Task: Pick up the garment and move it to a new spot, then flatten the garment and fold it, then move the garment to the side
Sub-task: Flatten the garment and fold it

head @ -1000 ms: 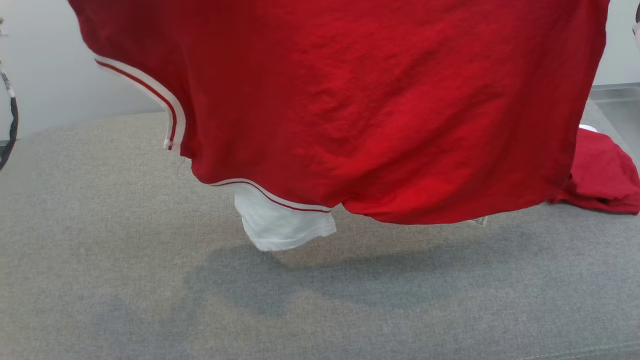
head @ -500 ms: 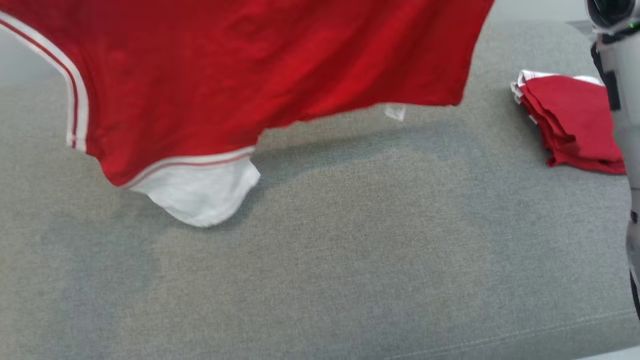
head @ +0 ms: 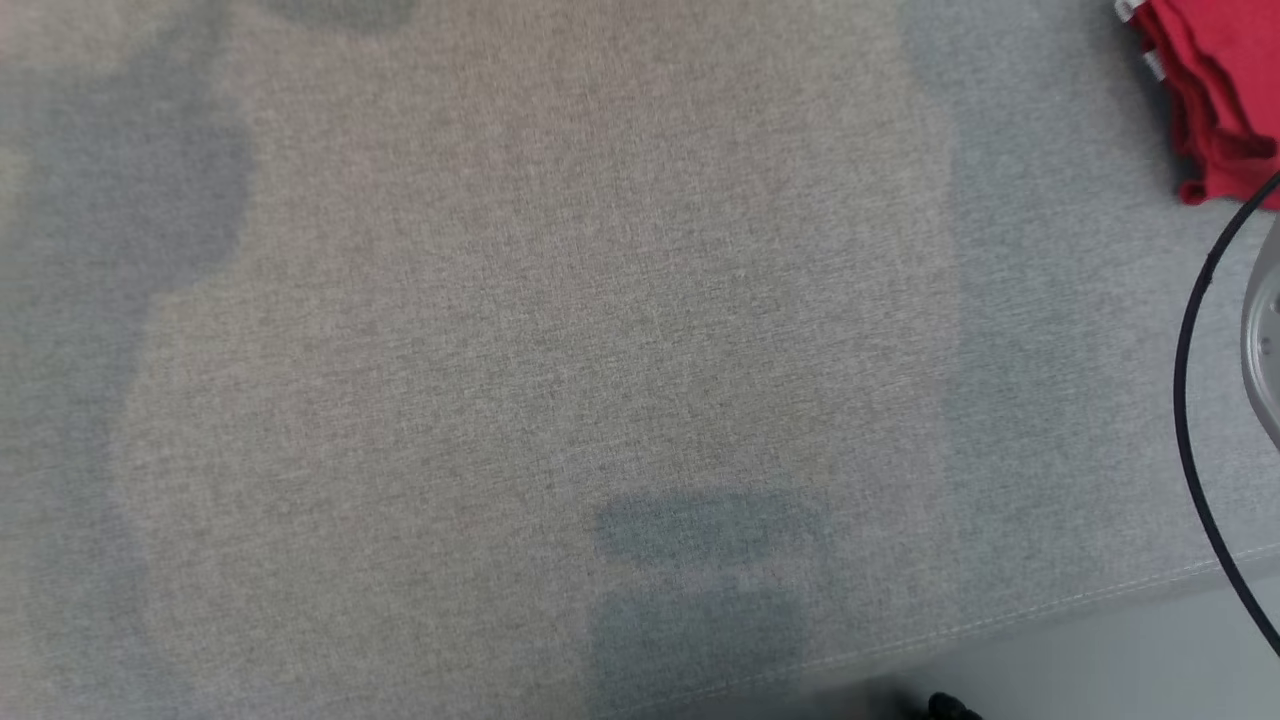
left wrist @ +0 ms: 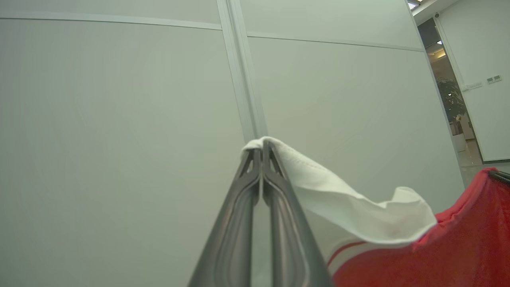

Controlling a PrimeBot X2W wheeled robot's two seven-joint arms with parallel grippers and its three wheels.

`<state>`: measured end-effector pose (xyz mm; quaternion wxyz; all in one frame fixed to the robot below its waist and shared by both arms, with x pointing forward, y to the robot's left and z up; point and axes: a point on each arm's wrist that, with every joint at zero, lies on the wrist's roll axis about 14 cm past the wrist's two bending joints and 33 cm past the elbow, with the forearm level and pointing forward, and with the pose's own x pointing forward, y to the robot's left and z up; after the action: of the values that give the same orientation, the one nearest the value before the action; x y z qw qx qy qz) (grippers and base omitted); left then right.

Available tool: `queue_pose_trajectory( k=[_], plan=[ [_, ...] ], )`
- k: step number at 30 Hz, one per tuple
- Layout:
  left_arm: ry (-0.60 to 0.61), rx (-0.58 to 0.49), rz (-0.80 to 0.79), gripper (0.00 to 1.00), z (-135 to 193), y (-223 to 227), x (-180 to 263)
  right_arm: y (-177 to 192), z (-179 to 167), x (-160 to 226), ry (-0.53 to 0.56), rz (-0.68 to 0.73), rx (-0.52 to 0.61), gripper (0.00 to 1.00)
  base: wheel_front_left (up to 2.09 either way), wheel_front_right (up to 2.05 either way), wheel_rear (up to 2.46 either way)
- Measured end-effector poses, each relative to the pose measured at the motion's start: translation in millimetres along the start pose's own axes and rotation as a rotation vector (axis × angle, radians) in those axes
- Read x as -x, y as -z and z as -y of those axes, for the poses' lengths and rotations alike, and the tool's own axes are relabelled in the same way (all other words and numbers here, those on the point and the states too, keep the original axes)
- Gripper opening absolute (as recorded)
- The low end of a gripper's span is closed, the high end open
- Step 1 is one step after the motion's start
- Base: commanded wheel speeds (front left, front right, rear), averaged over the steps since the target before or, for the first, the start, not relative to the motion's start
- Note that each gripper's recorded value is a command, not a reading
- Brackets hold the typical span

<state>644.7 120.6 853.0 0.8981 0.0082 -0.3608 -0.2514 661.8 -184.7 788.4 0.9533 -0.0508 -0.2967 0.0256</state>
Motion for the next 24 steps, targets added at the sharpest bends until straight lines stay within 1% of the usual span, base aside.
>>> queue_pose_trajectory(
  k=[2,4,7,9,11,14,17,20,24],
  plan=[
    [0.008,0.053,-0.019,0.0,4.3,33.0,5.4,40.4,-1.1,4.4,0.001,-0.061,0.024,0.0,0.0,0.0,0.0],
    [-0.013,0.111,-0.068,0.0,1.1,75.6,21.8,83.7,-7.0,14.1,-0.008,-0.127,0.034,0.0,0.0,0.0,0.0],
    [-0.049,0.196,-0.181,0.0,2.0,147.3,60.3,141.8,-19.2,34.4,-0.03,-0.209,0.018,0.0,0.0,0.0,0.0],
    [-0.07,0.261,-0.237,0.0,7.0,182.3,85.9,180.8,-31.7,54.2,-0.054,-0.276,-0.004,0.0,0.0,0.0,0.0],
    [-0.093,0.311,-0.299,0.0,10.7,209.0,114.9,211.4,-47.3,75.0,-0.085,-0.33,-0.024,0.0,0.0,0.0,0.0],
    [-0.134,0.374,-0.377,0.0,11.7,228.7,160.4,238.1,-66.9,102.3,-0.111,-0.377,-0.072,0.0,0.0,0.0,0.0],
    [-0.141,0.427,-0.461,0.0,25.1,234.8,205.2,252.4,-76.8,136.8,-0.118,-0.427,-0.113,0.0,0.0,0.0,0.0],
    [-0.169,0.498,-0.53,0.0,38.5,228.0,245.9,253.0,-73.7,168.5,-0.112,-0.462,-0.128,0.0,0.0,0.0,0.0],
    [-0.21,0.579,-0.625,0.0,60.8,208.5,297.4,257.2,-59.2,227.8,-0.093,-0.572,-0.133,0.0,0.0,0.0,0.0]
  ],
)
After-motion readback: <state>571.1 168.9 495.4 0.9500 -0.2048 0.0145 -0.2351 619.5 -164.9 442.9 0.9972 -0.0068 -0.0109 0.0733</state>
